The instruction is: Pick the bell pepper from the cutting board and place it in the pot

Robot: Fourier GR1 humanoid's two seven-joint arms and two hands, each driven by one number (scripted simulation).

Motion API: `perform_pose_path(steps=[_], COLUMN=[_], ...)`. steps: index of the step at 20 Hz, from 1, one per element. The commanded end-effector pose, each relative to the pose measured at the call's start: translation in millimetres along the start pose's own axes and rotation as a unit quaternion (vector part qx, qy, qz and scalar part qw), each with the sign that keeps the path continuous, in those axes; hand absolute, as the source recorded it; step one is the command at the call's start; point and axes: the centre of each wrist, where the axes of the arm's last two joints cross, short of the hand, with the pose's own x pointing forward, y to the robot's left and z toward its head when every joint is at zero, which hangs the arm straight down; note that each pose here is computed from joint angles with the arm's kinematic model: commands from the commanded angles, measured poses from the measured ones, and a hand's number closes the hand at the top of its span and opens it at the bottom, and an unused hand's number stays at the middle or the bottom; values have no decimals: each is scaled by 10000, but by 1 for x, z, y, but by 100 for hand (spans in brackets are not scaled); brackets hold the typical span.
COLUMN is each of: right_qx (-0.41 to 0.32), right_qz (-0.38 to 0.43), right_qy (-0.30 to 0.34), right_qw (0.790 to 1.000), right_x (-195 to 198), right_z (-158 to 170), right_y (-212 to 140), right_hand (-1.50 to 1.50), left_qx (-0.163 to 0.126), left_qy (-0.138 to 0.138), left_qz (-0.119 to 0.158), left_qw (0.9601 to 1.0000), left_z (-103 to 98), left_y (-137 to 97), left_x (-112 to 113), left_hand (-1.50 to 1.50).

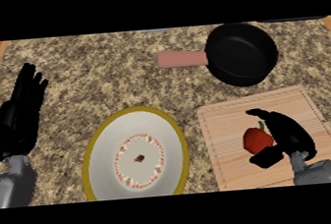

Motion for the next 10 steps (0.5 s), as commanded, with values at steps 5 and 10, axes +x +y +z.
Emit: perform_pose_path(steps=[5, 10], right_qx=[33, -3], right_qz=[427, 455], right_qy=[-435, -510], right_qw=[9981, 9977], right_x=[3, -4], right_z=[-15, -2], right_y=[14, 6], right_hand=[150, 150], left_qx=[-52, 26], left_qy=[41, -17], left_qz=[-6, -73], left_qw=[10000, 10000], left_z=[-2, 6], left_y=[16, 5], left_x=[3, 3], left_hand=[0, 0])
